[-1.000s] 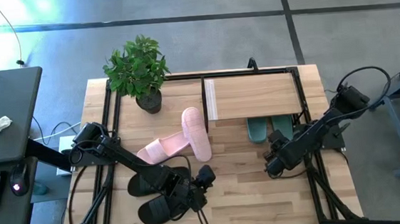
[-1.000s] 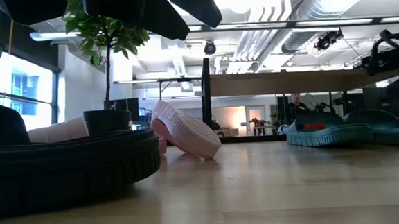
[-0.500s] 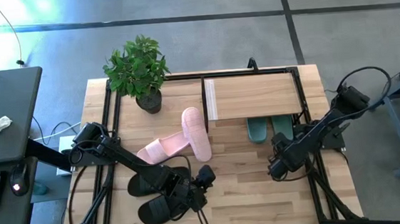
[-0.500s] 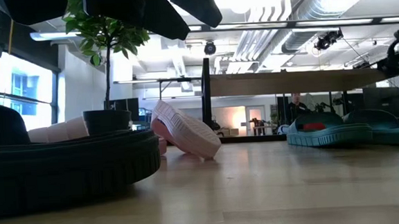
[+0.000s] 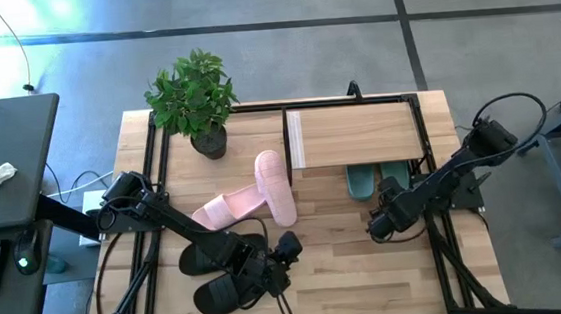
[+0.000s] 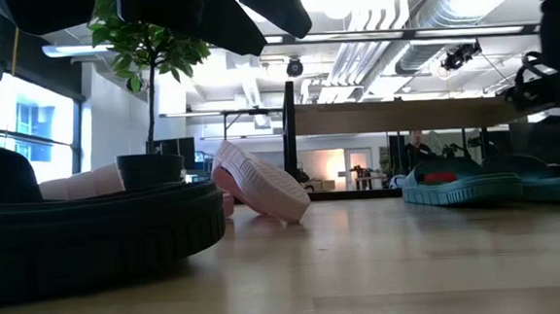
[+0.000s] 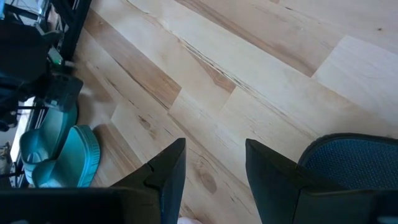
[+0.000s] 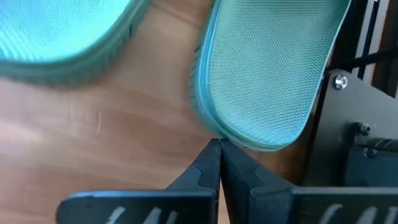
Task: Pick and place slides into the shelf
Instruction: Adjust the green slides
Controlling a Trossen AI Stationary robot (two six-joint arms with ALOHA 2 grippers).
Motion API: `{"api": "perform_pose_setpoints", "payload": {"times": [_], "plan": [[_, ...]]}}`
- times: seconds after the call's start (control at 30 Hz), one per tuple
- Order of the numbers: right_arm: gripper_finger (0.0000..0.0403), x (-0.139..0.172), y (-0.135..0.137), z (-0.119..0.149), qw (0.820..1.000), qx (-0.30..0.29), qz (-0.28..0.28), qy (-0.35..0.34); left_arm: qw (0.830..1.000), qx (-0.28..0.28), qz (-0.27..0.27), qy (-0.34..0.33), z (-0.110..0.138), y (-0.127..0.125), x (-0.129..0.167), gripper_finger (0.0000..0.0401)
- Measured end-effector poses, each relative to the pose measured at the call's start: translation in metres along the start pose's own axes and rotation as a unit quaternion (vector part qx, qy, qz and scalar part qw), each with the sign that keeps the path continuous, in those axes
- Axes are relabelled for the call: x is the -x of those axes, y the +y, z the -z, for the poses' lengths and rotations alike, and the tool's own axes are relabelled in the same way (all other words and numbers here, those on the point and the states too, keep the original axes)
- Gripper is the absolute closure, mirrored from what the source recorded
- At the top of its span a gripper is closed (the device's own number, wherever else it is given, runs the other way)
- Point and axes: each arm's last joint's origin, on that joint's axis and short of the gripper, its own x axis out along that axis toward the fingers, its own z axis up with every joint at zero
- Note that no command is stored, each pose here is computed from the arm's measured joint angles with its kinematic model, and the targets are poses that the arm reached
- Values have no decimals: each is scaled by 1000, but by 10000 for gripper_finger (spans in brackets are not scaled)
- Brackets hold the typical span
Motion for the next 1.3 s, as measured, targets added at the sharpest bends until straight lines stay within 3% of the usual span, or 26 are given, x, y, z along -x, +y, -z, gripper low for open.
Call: {"api": "perform_pose_setpoints", "payload": {"times": [0.47, 0.67, 0.83, 0.97, 1.17, 1.3], "plan": [[403, -1, 1, -7, 1000, -11, 4, -13, 1000, 0, 0, 0, 0, 0, 0, 251], [403, 25, 5, -6, 999, -3, -7, -37, 1000, 0, 0, 0, 0, 0, 0, 251], [403, 50, 26, -6, 991, 25, -111, -74, 1000, 0, 0, 0, 0, 0, 0, 251], [403, 49, 47, -11, 974, 54, -202, -89, 1000, 0, 0, 0, 0, 0, 0, 251], [403, 33, 51, -22, 980, 64, -159, -103, 1000, 2, 0, 0, 0, 0, 0, 251], [403, 21, 68, -27, 978, 91, -166, -86, 1000, 2, 0, 0, 0, 0, 0, 251]]}}
